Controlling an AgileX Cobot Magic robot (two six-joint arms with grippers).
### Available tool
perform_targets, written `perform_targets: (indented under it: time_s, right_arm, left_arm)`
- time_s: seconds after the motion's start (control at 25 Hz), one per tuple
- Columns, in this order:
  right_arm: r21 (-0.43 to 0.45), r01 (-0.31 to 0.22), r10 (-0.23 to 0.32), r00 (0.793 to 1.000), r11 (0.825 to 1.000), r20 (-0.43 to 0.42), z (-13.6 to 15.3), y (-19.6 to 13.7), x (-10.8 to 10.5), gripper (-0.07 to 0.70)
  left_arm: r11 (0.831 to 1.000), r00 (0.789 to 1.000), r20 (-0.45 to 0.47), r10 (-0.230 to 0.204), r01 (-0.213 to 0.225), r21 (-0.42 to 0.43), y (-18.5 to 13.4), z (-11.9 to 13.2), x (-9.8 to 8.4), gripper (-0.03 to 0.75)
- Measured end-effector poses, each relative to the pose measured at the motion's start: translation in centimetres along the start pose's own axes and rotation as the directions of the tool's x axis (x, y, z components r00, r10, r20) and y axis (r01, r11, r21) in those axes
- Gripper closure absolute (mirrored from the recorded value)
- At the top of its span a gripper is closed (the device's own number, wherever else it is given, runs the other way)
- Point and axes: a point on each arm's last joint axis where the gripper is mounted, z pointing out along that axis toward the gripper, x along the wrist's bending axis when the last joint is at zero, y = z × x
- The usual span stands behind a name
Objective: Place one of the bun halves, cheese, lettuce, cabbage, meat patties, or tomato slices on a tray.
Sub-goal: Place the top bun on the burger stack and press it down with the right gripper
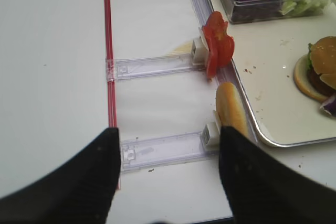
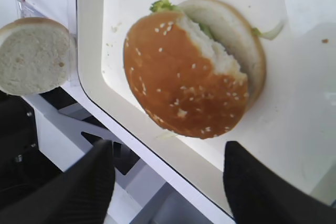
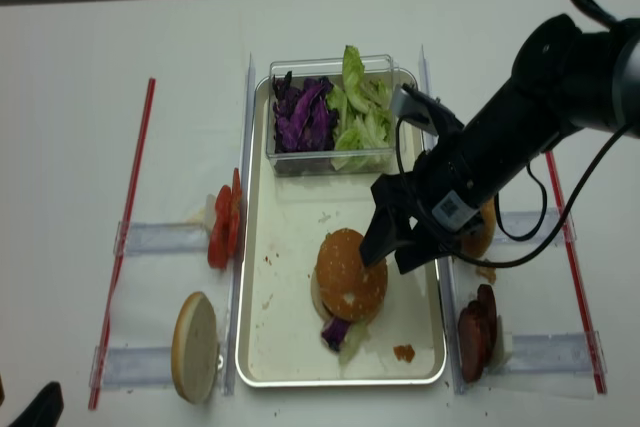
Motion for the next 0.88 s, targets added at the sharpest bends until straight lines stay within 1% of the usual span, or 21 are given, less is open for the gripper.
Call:
perform_targets:
  time_s: [0.16,0.4,0.52,0.6,0.8,0.88]
  right_arm:
    - [0.016,0.010,-0.011,1.000,1.000,0.018,-0.7,0.3,0.6,0.162]
    - [0.050,0.017,-0.018,1.000,0.999,0.011,-1.7,0.7,1.7,0.162]
    - [0.069,0.030,-0.033,0.999,0.997,0.039,-2.3,1.1,2.1,0.162]
    - [0.074,0.029,-0.034,0.998,0.997,0.057,-2.7,1.3,2.3,0.162]
    - [0.062,0.053,-0.058,0.995,0.997,0.085,-3.4,2.0,2.8,0.162]
    - [0.053,0.054,-0.059,0.993,0.997,0.100,-3.7,2.3,3.0,0.162]
  left_arm:
    - [1.000,1.000,0.000,0.000,0.000,0.000,0.0,0.0,0.0,0.320]
    - [1.000,1.000,0.000,0.000,0.000,0.000,0.0,0.0,0.0,0.320]
    - [1.000,1.000,0.000,0.000,0.000,0.000,0.0,0.0,0.0,0.320]
    - [1.000,1.000,0.000,0.000,0.000,0.000,0.0,0.0,0.0,0.320]
    - [1.000,1.000,0.000,0.000,0.000,0.000,0.0,0.0,0.0,0.320]
    - [1.000,1.000,0.000,0.000,0.000,0.000,0.0,0.0,0.0,0.320]
